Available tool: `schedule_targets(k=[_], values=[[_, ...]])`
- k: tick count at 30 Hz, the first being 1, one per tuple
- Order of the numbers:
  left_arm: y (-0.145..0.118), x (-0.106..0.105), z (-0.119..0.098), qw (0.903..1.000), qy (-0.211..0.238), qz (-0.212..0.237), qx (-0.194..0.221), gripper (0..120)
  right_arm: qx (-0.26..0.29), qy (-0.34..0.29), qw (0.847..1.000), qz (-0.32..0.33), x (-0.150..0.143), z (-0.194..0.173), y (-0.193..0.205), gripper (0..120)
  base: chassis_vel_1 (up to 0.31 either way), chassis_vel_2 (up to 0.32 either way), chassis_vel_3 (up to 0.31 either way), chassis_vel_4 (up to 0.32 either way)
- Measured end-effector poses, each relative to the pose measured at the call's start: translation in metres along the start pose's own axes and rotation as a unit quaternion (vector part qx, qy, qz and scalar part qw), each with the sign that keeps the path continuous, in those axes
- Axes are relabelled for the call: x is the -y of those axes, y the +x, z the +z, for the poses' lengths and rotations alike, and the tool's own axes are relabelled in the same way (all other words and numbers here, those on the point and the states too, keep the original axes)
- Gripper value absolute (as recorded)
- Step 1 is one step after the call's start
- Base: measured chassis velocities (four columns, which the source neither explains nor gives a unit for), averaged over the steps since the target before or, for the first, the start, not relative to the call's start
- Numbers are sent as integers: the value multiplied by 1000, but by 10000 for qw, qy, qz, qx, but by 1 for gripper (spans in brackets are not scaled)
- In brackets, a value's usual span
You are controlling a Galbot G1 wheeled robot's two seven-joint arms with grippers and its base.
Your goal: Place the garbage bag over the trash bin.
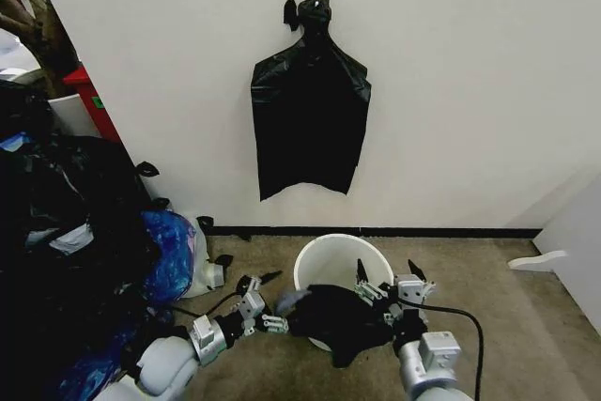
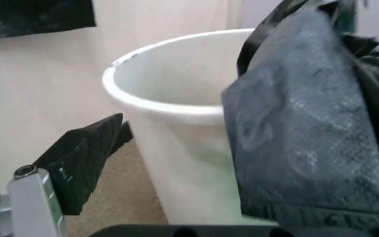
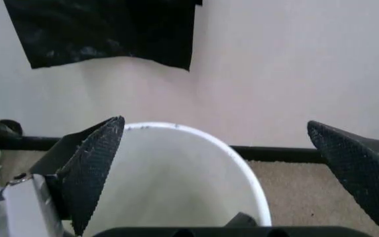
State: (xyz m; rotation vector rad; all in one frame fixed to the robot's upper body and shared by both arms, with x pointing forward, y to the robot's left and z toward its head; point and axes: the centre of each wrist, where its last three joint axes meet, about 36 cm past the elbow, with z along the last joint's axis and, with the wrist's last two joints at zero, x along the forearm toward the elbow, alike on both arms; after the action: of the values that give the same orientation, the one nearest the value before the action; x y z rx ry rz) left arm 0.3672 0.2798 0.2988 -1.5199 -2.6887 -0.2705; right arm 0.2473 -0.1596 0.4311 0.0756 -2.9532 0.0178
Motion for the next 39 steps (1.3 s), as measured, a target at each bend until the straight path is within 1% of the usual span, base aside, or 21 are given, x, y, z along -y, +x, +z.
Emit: schedule_targets(k=[4,5,8,11,14,16,18,20,26,29,34,39], values=[[-7,-16,5,10000,-13,-14,33,100,-165,26,9999,-21,0,9,-9,100,0,0,0,0],[-7,-16,5,10000,-13,-14,33,100,-165,26,9999,-21,0,9,-9,100,0,0,0,0],[-10,-26,5,9998,38,60,158,100,-229,23,9997,-41,-3,15,-11,100,0,0,0,0],[-12,-36,2,9989,24,346,307,100,-298,17,9995,-88,-8,21,-12,100,0,0,0,0],[-11,-41,1,9983,-21,468,344,100,-329,20,9994,-109,-10,24,-12,100,0,0,0,0],[-10,-49,0,9977,-164,556,347,100,-350,37,9993,-123,-12,28,-12,100,0,0,0,0],[-7,-54,-1,9977,-314,527,272,100,-355,40,9993,-135,-15,31,-12,100,0,0,0,0],[-5,-56,-1,9978,-358,504,248,100,-356,36,9993,-142,-16,32,-11,100,0,0,0,0],[12,-73,-7,9962,-706,487,126,100,-366,9,9992,-165,-18,33,-9,100,0,0,0,0],[15,-75,-8,9957,-773,510,95,100,-372,7,9992,-163,-19,33,-9,100,0,0,0,0],[34,-90,-19,9905,-1046,891,54,100,-398,4,9991,-175,-20,34,-6,100,0,0,0,0],[41,-98,-25,9879,-1122,1069,104,100,-396,11,9991,-177,-20,34,-6,100,0,0,0,0]])
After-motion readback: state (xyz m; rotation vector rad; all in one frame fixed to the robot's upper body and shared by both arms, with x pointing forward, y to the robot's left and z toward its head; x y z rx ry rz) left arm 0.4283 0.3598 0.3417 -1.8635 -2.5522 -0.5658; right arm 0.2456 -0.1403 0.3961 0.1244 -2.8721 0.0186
